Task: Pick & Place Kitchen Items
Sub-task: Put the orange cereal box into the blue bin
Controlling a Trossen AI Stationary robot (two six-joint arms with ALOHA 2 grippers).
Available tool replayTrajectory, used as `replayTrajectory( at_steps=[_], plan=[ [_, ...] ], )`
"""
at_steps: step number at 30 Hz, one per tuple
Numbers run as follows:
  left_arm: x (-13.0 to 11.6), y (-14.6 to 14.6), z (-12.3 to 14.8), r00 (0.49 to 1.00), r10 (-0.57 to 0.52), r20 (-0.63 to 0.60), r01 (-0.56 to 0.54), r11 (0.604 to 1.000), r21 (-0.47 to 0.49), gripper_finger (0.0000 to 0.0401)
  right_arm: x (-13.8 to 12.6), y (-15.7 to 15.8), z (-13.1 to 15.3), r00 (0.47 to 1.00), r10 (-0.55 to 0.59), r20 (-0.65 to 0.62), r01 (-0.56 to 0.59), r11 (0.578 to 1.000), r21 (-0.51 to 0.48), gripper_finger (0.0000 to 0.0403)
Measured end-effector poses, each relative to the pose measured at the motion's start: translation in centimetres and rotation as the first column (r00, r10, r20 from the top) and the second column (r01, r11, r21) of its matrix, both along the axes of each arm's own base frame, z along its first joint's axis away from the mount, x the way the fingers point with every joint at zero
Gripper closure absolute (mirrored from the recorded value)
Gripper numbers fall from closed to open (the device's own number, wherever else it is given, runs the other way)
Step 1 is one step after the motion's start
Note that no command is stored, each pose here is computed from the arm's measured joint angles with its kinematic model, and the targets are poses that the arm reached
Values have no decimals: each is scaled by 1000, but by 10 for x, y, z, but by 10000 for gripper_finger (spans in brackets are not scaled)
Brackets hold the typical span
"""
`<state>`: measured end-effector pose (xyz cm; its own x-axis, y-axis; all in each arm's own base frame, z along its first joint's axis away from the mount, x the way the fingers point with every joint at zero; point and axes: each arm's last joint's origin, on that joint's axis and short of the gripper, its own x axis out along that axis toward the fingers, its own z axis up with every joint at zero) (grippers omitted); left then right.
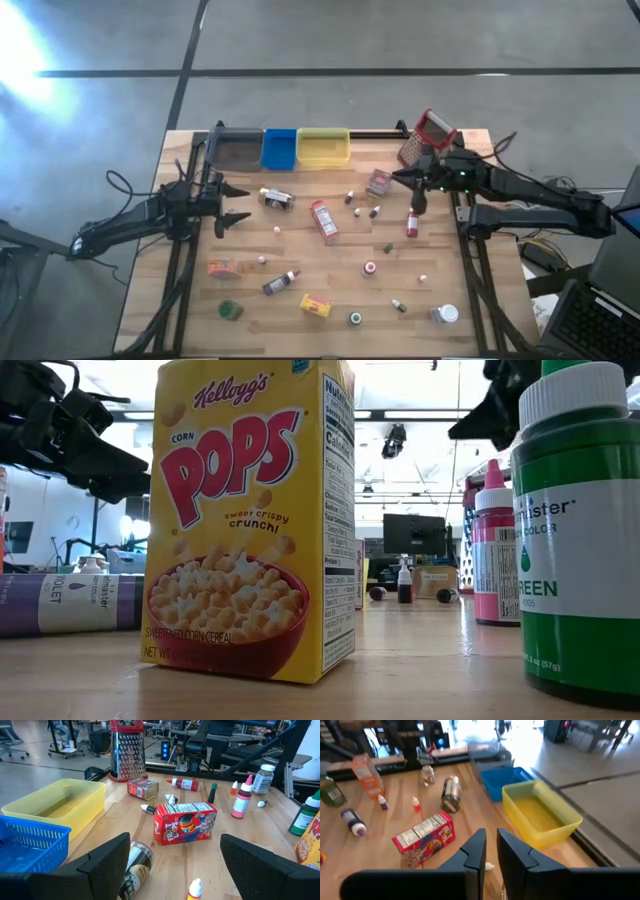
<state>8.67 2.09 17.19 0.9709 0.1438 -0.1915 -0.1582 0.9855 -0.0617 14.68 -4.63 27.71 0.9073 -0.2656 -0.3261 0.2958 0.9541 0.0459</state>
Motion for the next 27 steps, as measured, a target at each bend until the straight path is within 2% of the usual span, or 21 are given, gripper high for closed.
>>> replayTrajectory(
  at_steps=[10, 27],
  plan=[
    [0, 0, 0, 1000, 0, 0, 0, 1000, 0, 84, -19, 6, 13, 995, 0, 103, 3, 1000, -29, 391],
    [0, 0, 0, 1000, 0, 0, 0, 1000, 0, 84, -11, 4, 8, 998, 0, 59, 1, 1000, -15, 394]
  ],
)
